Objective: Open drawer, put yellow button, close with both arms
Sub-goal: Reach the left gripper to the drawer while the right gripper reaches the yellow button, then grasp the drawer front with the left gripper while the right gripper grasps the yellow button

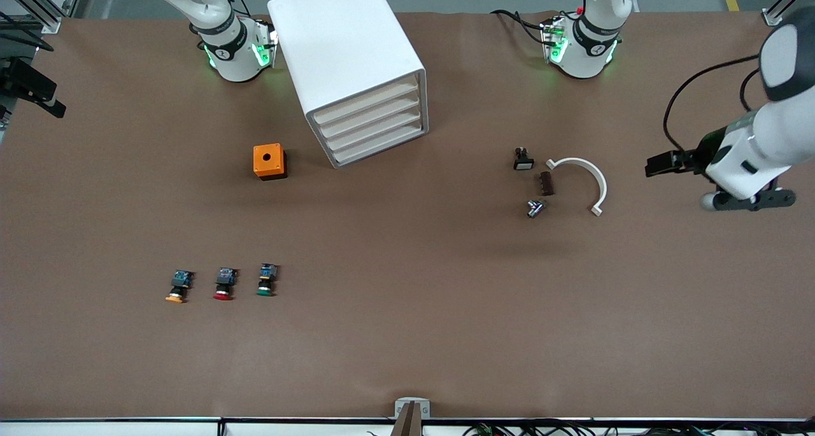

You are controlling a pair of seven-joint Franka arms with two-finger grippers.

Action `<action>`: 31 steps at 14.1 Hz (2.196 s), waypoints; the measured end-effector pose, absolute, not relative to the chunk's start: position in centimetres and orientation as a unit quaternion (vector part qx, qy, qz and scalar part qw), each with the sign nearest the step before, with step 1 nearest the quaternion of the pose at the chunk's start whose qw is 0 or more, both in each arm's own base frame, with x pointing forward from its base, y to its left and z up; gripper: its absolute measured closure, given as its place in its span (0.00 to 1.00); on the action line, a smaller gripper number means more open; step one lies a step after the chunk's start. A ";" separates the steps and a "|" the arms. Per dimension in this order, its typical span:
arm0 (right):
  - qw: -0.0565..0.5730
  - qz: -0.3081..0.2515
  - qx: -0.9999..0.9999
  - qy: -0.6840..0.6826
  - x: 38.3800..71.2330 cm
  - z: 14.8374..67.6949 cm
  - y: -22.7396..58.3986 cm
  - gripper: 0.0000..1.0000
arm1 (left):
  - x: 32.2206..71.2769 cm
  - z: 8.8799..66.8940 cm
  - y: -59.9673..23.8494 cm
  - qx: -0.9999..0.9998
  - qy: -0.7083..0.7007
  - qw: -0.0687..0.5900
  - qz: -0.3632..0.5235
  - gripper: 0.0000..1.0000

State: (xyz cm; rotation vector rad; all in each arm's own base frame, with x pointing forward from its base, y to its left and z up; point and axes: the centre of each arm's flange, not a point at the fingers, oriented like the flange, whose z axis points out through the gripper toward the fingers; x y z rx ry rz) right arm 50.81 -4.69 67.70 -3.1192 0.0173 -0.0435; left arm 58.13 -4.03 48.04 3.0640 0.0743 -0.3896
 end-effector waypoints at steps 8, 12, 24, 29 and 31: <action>0.002 0.056 -0.998 0.020 61.6 49.9 -6.7 0.00 | 59.8 41.8 -16.7 0.960 0.163 -0.005 -0.228 0.00; 0.002 0.054 -0.998 0.031 65.2 40.9 -8.2 0.00 | 59.2 39.0 -24.7 0.893 0.328 0.004 -0.307 0.00; -0.005 0.011 -0.999 0.050 68.1 21.8 -8.2 0.00 | 55.2 31.7 -38.4 0.518 0.646 -0.173 -0.534 0.00; 0.017 0.010 -0.998 0.061 68.2 19.7 -6.9 0.00 | 51.6 31.2 -43.9 0.475 0.647 -0.229 -0.551 0.02; 0.018 0.012 -0.998 0.058 68.2 19.1 -6.3 0.00 | 50.8 29.2 -44.7 0.462 0.650 -0.253 -0.548 0.21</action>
